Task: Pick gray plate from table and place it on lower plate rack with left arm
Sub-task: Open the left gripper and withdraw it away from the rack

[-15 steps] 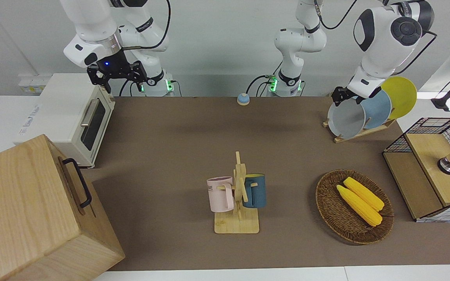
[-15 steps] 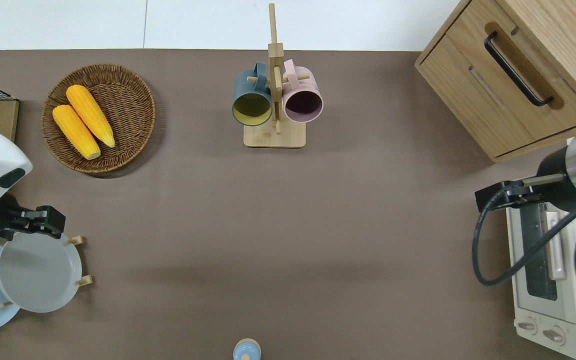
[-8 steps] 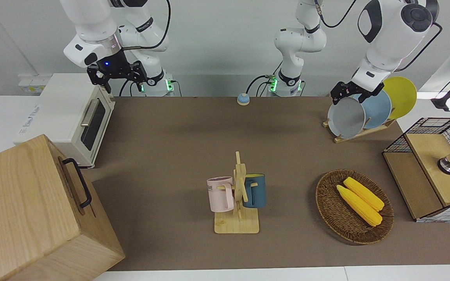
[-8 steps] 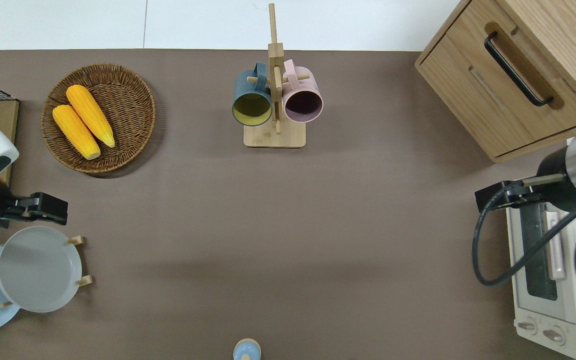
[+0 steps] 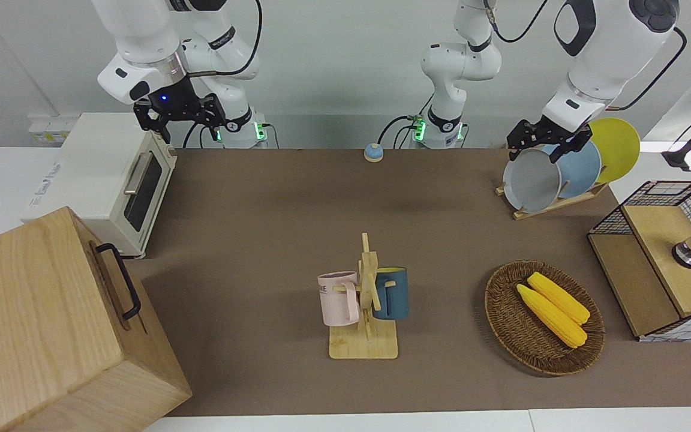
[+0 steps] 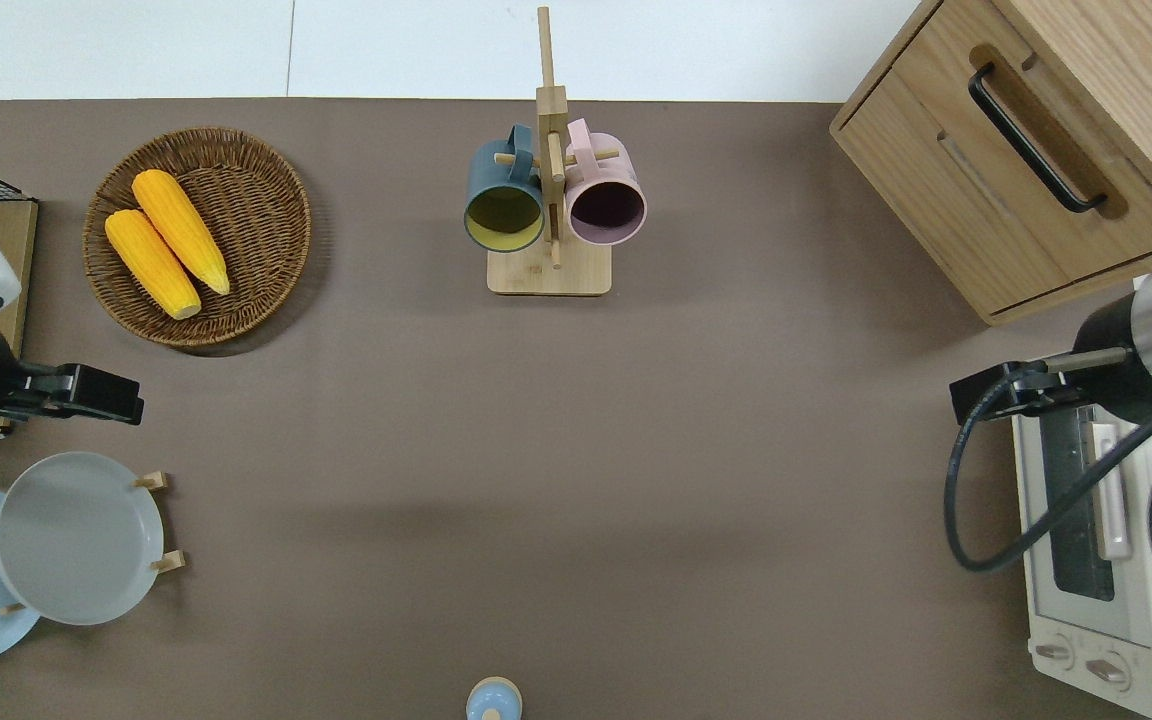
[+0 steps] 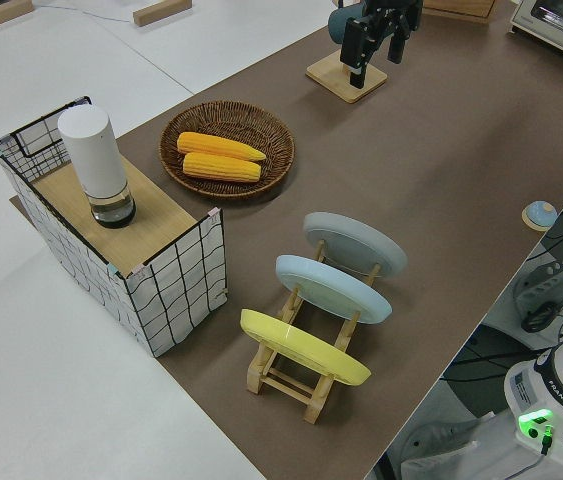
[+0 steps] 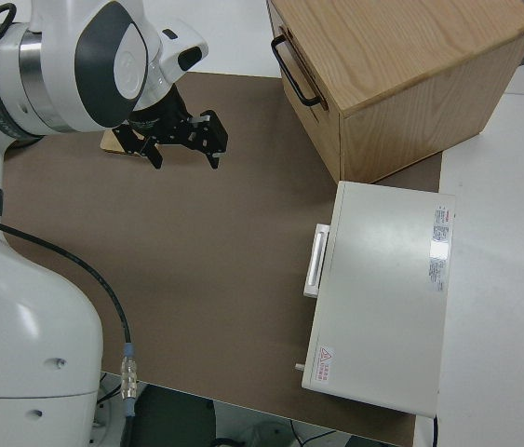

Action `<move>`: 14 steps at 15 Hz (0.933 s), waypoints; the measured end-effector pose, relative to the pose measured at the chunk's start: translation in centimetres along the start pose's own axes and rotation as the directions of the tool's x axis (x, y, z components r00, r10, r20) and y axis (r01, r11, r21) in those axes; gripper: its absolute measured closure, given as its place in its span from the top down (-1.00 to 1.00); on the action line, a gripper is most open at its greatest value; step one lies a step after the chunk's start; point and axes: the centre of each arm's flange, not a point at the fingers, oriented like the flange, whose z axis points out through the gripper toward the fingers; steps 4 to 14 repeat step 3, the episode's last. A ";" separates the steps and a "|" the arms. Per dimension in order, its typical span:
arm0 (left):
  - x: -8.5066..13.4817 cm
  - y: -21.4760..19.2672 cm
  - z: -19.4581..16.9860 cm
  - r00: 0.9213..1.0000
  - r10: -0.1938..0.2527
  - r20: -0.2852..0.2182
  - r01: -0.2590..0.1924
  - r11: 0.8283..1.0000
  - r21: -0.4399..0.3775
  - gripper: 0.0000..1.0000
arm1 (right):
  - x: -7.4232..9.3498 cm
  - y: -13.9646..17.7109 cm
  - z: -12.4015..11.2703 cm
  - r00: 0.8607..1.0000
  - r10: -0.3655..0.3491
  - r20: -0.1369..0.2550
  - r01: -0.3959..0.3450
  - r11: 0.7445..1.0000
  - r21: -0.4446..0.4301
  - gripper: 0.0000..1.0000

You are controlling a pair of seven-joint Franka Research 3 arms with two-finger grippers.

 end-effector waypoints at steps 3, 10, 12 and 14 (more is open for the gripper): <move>0.1 -0.1 0.2 1.000 0.003 0.003 -0.003 1.000 0.007 0.99 | 0.0 0.0 0.0 1.000 0.000 0.000 0.000 1.000 0.000 0.97; 0.1 -0.1 0.2 1.000 0.003 0.003 -0.003 1.000 0.007 0.99 | 0.0 0.0 0.0 1.000 0.000 0.000 0.000 1.000 0.000 0.97; 0.1 -0.1 0.2 1.000 0.003 0.003 -0.003 1.000 0.007 0.99 | 0.0 0.0 0.0 1.000 0.000 0.000 0.000 1.000 0.000 0.97; 0.1 -0.1 0.2 1.000 0.003 0.003 -0.003 1.000 0.007 0.99 | 0.0 0.0 0.0 1.000 0.000 0.000 0.000 1.000 0.000 0.97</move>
